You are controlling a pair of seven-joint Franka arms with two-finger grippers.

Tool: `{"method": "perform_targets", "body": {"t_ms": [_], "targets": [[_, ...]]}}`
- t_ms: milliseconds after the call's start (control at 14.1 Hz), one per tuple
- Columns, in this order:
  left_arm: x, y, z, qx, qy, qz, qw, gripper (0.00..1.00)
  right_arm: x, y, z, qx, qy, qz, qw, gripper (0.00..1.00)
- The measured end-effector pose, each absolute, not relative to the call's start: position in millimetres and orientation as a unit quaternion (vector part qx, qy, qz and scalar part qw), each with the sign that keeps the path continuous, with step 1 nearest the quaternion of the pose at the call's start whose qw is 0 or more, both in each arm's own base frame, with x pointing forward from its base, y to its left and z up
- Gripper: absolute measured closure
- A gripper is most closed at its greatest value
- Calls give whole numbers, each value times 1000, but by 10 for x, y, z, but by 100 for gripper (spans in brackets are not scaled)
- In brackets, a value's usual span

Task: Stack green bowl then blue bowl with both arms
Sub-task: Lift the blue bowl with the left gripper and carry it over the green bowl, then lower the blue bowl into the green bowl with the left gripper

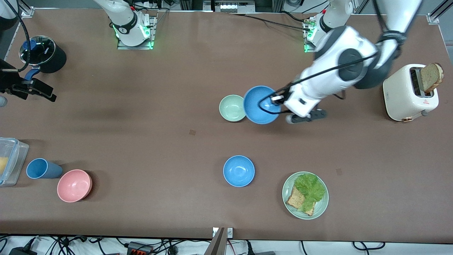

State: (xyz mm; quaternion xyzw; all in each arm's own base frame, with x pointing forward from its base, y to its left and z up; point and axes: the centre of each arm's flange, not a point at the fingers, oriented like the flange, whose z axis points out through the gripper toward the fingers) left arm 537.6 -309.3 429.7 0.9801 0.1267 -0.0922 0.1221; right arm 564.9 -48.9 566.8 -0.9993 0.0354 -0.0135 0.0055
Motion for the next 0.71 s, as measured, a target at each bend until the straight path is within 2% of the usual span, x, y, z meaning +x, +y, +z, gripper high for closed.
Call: {"method": "perform_targets", "body": {"t_ms": [497, 710], "targets": [[4348, -3725, 3522, 981, 134, -23, 136, 95, 5633, -476, 5657, -999, 32, -6, 6, 0], [4286, -3739, 3362, 991, 85, 7, 105, 95, 5630, -476, 5655, -999, 32, -5, 6, 0]]}}
